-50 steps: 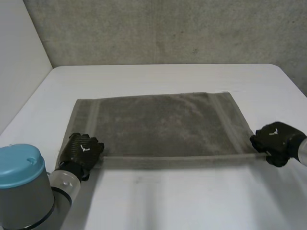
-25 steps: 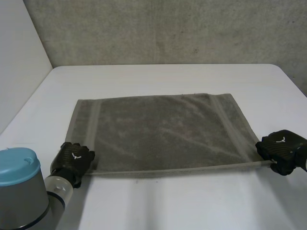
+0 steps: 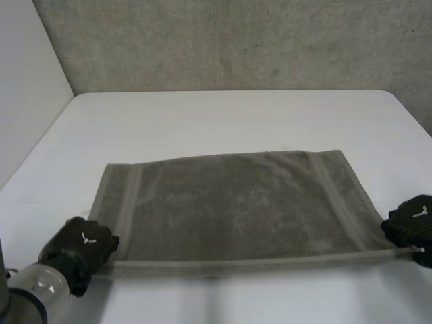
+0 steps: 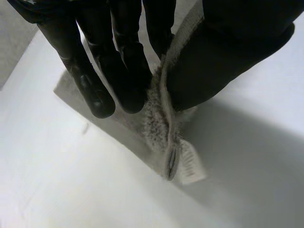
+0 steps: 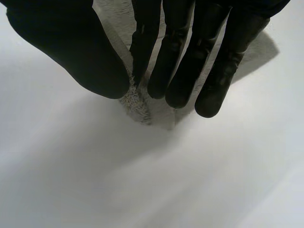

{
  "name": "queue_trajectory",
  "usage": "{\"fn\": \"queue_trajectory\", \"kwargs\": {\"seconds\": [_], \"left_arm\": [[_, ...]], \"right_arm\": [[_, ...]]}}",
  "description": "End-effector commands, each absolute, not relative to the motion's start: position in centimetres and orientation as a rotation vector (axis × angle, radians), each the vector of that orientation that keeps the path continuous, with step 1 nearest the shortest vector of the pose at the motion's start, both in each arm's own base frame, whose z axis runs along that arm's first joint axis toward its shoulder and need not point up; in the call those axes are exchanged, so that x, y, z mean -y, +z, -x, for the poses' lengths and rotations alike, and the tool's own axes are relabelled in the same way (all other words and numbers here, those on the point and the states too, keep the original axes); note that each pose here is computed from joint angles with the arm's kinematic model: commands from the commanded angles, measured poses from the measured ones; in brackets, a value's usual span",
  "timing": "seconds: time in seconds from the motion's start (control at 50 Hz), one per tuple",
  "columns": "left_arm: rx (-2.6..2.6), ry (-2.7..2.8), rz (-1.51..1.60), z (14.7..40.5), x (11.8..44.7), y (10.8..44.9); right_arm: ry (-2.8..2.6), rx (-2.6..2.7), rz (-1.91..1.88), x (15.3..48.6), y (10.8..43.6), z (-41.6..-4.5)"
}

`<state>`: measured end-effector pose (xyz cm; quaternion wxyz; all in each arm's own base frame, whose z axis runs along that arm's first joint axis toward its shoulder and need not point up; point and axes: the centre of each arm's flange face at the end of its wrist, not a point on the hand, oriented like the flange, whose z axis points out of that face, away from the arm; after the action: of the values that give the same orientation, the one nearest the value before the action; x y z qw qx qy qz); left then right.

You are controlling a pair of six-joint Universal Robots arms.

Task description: Fold the towel.

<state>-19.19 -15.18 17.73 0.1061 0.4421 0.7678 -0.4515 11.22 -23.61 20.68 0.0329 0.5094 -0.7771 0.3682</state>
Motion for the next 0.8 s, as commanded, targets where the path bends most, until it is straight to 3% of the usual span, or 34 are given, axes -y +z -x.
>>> {"fn": "queue_trajectory", "kwargs": {"seconds": [0.02,0.2,0.42,0.56,0.7,0.8], "left_arm": [[-2.072,-1.653,-1.168,21.3,22.5,19.7],[-1.962,-1.778,-1.119,24.9,31.9,17.5],[-1.898,-1.857,-1.087,27.6,38.9,14.5],[-1.915,-1.833,-1.086,27.8,39.5,12.8],[-1.952,-1.785,-1.044,26.9,38.0,13.2],[-1.984,-1.754,-1.056,25.7,34.8,14.7]], "right_arm": [[1.427,2.311,-1.423,28.7,21.3,-13.8],[1.583,2.133,-1.236,36.2,20.2,-19.2],[1.833,1.821,-1.12,42.5,17.4,-23.5],[1.863,1.793,-1.158,42.7,14.7,-25.7],[1.89,1.858,-1.115,41.2,16.4,-25.4],[1.769,2.098,-1.098,37.9,17.0,-23.1]]}}
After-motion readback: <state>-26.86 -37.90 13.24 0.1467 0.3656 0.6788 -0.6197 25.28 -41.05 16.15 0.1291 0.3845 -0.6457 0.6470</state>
